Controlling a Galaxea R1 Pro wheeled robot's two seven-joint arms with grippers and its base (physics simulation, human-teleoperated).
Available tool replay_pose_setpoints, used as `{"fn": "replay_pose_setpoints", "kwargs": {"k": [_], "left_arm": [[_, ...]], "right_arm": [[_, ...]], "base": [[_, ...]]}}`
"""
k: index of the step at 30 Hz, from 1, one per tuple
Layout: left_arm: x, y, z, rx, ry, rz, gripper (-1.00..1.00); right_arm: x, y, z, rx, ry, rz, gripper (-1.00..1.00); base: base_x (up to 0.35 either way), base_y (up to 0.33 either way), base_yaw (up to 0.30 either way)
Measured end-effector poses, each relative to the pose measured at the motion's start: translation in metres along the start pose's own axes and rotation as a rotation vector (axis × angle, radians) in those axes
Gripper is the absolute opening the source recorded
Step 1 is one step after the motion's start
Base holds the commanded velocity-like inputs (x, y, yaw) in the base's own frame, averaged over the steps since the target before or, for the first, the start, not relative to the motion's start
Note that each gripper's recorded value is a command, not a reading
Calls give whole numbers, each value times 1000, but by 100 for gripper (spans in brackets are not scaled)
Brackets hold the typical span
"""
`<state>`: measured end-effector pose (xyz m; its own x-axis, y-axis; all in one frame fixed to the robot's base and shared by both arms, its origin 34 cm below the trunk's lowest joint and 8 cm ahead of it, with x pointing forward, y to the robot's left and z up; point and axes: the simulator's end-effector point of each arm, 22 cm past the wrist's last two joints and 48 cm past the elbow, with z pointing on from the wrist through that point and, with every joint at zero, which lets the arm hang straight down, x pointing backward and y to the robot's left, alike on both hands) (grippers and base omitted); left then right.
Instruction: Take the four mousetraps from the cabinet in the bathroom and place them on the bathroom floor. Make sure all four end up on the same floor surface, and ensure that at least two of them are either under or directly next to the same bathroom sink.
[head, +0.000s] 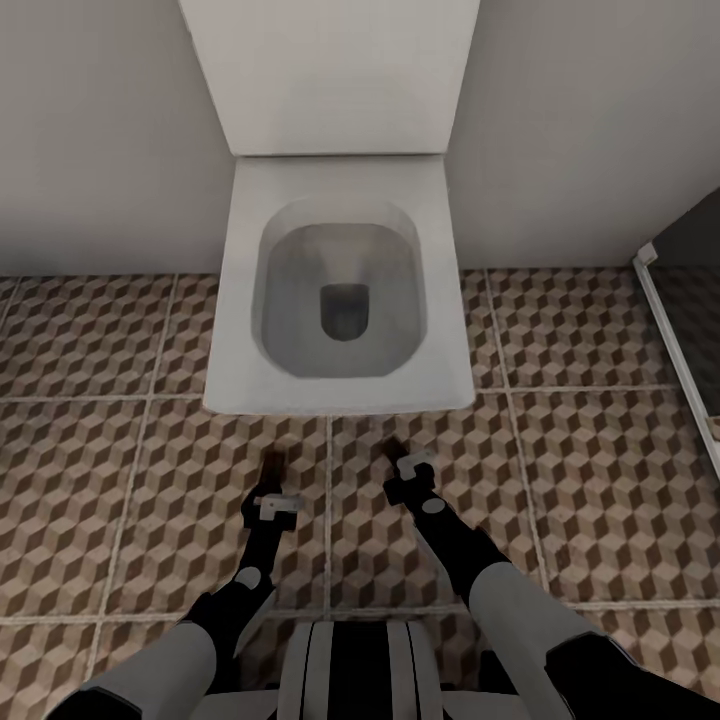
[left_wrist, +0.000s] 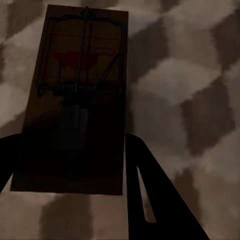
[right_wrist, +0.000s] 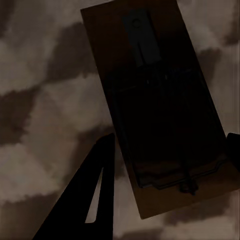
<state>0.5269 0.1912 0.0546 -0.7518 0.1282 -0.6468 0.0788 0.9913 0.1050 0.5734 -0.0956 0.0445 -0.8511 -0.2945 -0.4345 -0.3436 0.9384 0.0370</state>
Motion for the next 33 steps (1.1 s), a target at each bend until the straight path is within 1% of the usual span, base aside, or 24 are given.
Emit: {"fn": "replay_pose_setpoints", "kwargs": {"k": [4, 7, 18, 24, 33], "left_arm": [[0, 0, 0, 1, 1, 0, -100], [0, 0, 0, 0, 1, 0, -100], [1, 0, 0, 0, 2, 1, -100], [9, 2, -2, -2, 22, 7, -100], [11, 2, -3, -2, 27, 8, -100]], "right_arm": [[0, 0, 0, 0, 0, 0, -100], [0, 0, 0, 0, 0, 0, -100], [0, 0, 0, 0, 1, 0, -100], [0, 2, 0, -1, 2, 0, -100], [0, 3, 0, -2, 2, 0, -100]], "base": [[244, 0, 0], [102, 0, 0], [9, 0, 0], [0, 0, 0], [0, 0, 0]]}}
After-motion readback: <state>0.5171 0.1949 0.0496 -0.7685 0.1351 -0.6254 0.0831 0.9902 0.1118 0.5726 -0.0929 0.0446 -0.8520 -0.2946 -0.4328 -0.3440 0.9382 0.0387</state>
